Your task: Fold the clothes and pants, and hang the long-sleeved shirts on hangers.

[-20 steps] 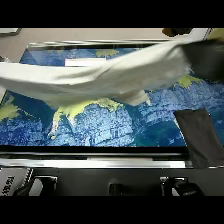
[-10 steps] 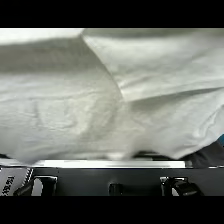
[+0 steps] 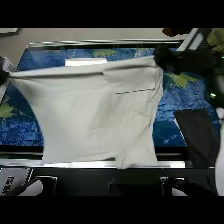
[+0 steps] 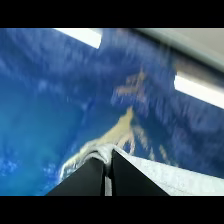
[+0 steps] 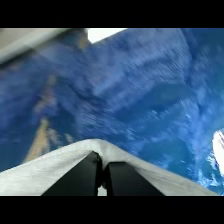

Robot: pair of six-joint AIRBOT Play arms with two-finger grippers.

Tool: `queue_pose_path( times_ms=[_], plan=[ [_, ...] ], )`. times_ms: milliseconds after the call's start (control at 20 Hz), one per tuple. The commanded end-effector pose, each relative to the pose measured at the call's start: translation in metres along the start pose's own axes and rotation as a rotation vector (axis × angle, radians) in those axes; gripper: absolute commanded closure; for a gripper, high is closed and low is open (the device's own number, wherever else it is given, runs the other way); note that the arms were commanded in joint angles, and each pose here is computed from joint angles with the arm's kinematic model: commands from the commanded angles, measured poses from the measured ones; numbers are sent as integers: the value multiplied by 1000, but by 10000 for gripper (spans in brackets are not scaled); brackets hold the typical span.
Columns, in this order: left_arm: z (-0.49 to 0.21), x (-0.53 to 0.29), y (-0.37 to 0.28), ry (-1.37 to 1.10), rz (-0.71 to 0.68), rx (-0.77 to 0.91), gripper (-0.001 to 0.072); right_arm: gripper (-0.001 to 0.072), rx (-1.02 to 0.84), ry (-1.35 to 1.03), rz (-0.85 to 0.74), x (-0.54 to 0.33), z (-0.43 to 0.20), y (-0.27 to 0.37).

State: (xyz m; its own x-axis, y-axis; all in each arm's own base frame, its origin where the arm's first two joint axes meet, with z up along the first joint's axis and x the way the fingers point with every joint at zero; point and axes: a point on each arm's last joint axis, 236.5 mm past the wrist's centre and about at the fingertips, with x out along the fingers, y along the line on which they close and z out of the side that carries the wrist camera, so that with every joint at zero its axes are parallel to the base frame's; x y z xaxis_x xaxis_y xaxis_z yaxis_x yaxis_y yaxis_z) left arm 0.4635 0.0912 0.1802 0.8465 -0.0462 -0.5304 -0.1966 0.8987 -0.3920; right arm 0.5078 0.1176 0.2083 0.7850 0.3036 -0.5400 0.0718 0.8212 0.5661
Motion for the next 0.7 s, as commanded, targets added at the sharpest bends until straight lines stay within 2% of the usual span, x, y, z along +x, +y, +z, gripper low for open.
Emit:
queue_pose_path(
  times_ms=[0,300,400,500,550,600,650],
  plan=[
    [-82,125,5,174,-8,26,694,672,79,82,-79,108,-37,-55],
    [-153,203,-7,317,-15,-8,693,671,247,144,-161,181,-85,-110],
    [-158,209,-12,344,-20,-41,681,634,269,151,-167,184,-88,-114],
    [-152,205,-16,366,-32,-50,660,468,313,183,-171,175,-88,-116],
    [-146,199,-15,389,-40,-50,618,290,322,218,-181,163,-86,-120],
    [-138,190,-13,419,-48,-50,397,170,292,256,-178,148,-83,-124],
    [-130,180,-8,449,-55,-49,102,131,238,300,-166,127,-77,-128]
  ],
)
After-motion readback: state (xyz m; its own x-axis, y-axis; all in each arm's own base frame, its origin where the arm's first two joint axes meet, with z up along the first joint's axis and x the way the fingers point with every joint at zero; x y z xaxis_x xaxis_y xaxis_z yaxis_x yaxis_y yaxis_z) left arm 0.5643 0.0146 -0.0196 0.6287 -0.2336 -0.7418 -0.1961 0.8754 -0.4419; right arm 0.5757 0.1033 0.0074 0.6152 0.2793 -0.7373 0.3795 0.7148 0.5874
